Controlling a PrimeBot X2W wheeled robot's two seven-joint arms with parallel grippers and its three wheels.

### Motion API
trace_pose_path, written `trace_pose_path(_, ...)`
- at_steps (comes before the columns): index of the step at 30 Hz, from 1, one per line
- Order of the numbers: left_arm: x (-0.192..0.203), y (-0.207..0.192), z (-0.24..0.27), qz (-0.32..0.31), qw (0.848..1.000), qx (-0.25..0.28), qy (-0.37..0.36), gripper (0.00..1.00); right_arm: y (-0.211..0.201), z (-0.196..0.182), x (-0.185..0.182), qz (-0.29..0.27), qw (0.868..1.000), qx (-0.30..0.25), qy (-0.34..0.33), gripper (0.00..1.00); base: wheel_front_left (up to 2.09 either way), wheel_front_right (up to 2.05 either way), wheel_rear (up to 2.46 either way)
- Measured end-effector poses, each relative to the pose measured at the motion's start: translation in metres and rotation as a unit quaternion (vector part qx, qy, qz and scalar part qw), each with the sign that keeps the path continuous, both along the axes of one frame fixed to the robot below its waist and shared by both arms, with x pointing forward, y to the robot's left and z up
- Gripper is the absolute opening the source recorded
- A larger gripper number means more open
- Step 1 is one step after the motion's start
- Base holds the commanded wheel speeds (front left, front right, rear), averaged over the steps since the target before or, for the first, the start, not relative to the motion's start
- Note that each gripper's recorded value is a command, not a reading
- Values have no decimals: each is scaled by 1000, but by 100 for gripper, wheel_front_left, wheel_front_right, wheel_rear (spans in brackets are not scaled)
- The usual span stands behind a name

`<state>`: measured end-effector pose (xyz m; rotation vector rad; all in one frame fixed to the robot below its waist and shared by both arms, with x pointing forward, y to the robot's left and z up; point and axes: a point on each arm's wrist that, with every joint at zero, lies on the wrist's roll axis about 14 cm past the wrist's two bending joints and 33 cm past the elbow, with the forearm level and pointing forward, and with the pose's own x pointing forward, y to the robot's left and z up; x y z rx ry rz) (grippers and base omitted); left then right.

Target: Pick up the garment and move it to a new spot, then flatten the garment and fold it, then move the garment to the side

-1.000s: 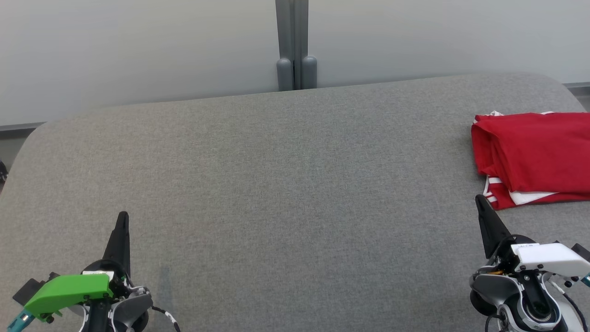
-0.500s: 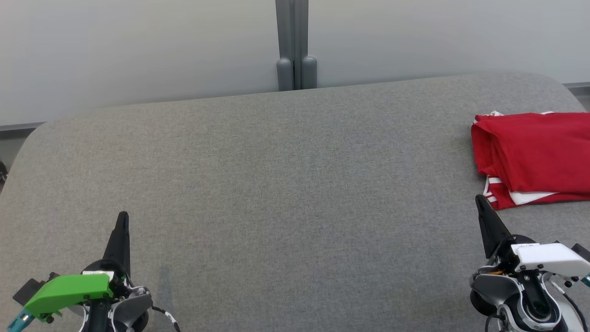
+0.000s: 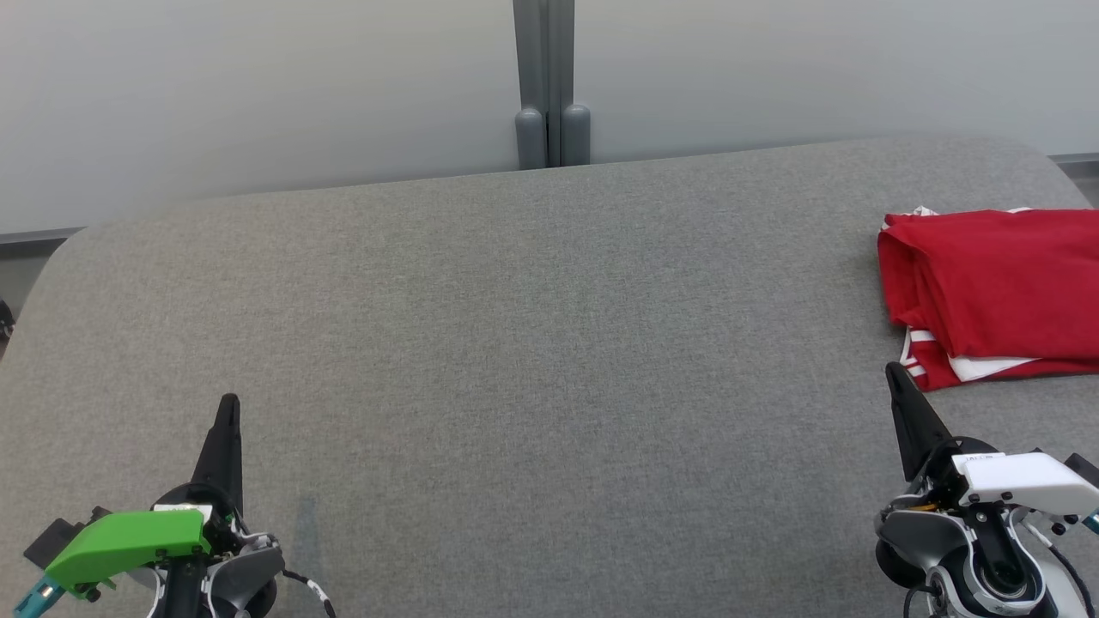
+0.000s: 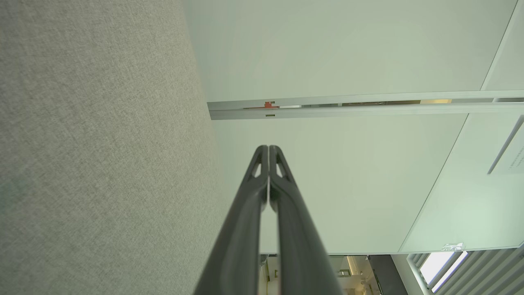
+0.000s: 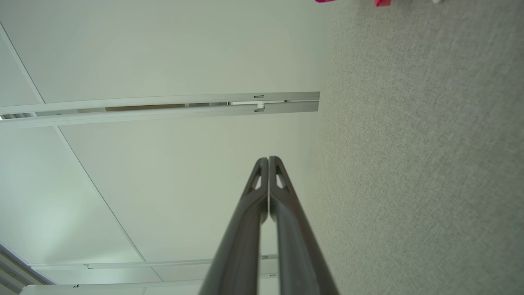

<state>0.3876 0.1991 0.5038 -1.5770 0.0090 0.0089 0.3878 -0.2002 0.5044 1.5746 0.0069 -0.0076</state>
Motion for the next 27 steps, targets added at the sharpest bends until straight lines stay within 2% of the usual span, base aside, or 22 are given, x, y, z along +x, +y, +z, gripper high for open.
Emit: trace_pose_path(27,0,0,0,0,1000,0,0,0,0,0,0,0,1000,0,0,0,0,0,0)
